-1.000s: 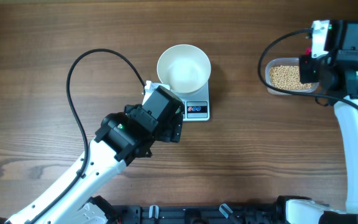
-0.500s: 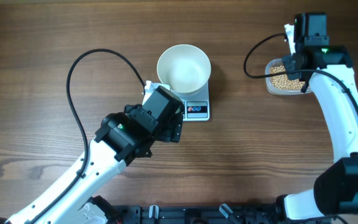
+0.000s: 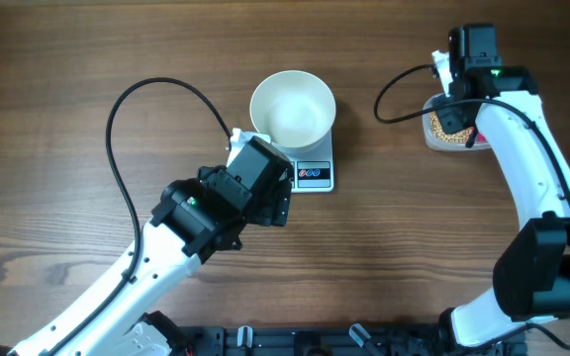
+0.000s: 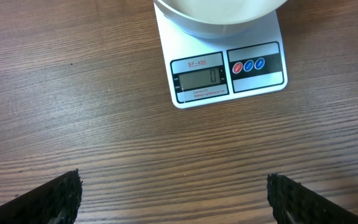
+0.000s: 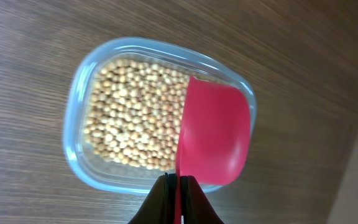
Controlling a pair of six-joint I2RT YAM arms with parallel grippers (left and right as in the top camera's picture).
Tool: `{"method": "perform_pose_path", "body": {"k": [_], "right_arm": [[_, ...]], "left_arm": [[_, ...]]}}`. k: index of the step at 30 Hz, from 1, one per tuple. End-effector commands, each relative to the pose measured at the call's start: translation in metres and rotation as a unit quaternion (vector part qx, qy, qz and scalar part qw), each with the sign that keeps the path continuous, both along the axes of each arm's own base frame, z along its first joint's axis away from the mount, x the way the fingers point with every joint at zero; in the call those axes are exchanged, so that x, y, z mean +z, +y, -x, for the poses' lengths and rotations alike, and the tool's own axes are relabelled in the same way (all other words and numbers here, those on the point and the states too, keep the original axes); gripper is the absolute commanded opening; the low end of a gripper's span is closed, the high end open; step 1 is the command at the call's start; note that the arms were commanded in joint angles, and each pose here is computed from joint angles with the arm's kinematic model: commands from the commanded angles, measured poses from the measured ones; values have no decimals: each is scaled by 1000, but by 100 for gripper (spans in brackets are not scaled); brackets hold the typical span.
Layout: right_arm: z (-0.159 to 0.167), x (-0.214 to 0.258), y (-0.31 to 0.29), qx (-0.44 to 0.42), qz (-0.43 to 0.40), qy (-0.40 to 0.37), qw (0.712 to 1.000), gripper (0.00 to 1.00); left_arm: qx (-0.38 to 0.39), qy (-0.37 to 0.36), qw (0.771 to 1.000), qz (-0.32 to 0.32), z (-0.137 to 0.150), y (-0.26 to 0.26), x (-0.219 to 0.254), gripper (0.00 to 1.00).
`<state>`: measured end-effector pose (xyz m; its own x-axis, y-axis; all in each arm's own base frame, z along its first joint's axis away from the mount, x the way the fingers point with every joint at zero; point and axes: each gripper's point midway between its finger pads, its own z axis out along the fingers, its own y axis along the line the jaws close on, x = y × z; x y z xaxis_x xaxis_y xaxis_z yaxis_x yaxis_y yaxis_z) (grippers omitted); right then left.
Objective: Scoop item into bowl and weigh 150g on scale
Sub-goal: 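Lower the scoop into the soybean tub with the right gripper, then drag the scoop through the soybeans and lift it filled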
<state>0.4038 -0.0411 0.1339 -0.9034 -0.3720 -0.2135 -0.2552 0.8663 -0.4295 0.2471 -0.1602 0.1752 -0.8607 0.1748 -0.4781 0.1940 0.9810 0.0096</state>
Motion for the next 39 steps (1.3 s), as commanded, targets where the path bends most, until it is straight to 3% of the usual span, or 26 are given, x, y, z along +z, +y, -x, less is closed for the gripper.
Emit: {"method": "perform_pose_path", "body": {"k": [1, 10, 22, 33, 39], "right_arm": [[-3, -11, 22, 25, -47, 13, 999, 4], [5, -5, 43, 10, -123, 7, 992, 4], [6, -5, 26, -58, -245, -3, 968, 4], [4, -4, 20, -64, -257, -10, 964, 4], [1, 11, 14, -66, -311, -36, 947, 4]], "left_arm": [[3, 1, 1000, -1, 0, 2, -1, 100], [3, 1, 1000, -1, 0, 2, -1, 100], [3, 1, 1000, -1, 0, 2, -1, 100], [3, 1, 1000, -1, 0, 2, -1, 100], [3, 1, 1000, -1, 0, 2, -1, 100]]}}
